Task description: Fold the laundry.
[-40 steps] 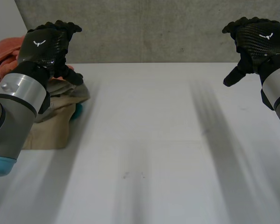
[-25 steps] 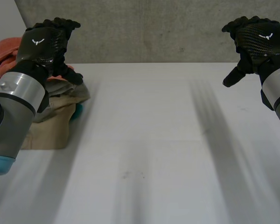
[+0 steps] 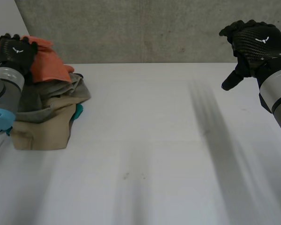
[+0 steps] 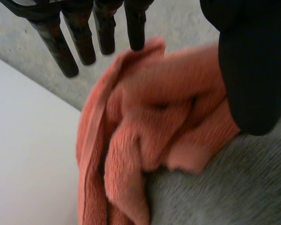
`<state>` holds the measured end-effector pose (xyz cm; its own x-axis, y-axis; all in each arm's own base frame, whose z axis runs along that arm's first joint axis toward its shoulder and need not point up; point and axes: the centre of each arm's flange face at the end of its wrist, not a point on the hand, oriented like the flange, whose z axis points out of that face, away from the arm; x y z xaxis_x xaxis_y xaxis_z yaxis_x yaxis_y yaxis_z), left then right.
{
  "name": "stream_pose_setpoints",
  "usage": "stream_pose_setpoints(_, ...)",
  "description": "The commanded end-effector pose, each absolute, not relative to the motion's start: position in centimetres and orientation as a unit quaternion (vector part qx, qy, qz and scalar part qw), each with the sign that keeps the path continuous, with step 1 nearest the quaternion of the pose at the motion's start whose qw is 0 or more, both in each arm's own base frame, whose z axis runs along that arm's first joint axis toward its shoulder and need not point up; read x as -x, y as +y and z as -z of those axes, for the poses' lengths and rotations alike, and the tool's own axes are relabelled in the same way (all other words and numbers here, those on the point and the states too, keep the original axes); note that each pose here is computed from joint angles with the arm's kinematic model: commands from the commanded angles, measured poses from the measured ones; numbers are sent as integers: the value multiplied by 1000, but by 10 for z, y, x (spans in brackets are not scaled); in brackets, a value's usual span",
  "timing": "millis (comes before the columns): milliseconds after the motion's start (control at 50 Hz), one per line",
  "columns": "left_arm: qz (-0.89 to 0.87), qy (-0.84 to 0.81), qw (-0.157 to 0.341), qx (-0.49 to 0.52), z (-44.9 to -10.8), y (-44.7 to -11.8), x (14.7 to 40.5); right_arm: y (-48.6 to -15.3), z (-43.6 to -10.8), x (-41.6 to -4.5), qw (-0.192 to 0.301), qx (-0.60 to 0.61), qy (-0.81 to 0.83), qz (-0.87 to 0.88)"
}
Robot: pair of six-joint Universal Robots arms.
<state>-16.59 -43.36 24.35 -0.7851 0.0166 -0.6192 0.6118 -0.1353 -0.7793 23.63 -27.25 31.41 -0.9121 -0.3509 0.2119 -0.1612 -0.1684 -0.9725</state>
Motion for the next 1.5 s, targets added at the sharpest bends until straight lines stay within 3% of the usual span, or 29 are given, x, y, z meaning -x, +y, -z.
stream_pose_setpoints(20,714,620,200,-258,-228,-460,158,-276,-304,-238,63,204,652,728)
stream_pose_setpoints(140,735,605,180,-248,-239,-453,172,-278,-300,-238,60,207,655,724)
stream_pose_setpoints(240,788,567,123,-205,-294,-425,192,-278,-301,-239,56,210,653,725)
stream_pose_setpoints(320,816,546,63,-178,-328,-398,209,-278,-301,-239,56,210,653,726)
stream_pose_setpoints(420,829,526,-66,-178,-354,-340,261,-279,-303,-238,55,208,651,728)
stream_pose_setpoints(520,800,542,-145,-213,-334,-295,306,-280,-306,-236,53,205,648,731)
stream_pose_setpoints(700,684,625,-206,-316,-214,-244,380,-281,-308,-235,52,204,647,733)
stream_pose_setpoints(820,658,638,-214,-337,-199,-229,387,-281,-307,-235,51,205,647,732)
stream_pose_setpoints(880,669,628,-216,-334,-213,-227,386,-282,-305,-236,47,210,651,728)
stream_pose_setpoints(980,699,606,-212,-315,-252,-226,371,-278,-304,-236,18,243,653,717)
stream_pose_setpoints(1140,705,612,-181,-309,-261,-231,342,-261,-269,-231,-52,367,723,583)
stream_pose_setpoints(1300,645,616,-165,-422,-221,-219,346,-244,-231,-229,-35,398,772,494)
stream_pose_setpoints(1500,575,563,-188,-563,-166,-182,372,-239,-178,-229,4,342,791,508)
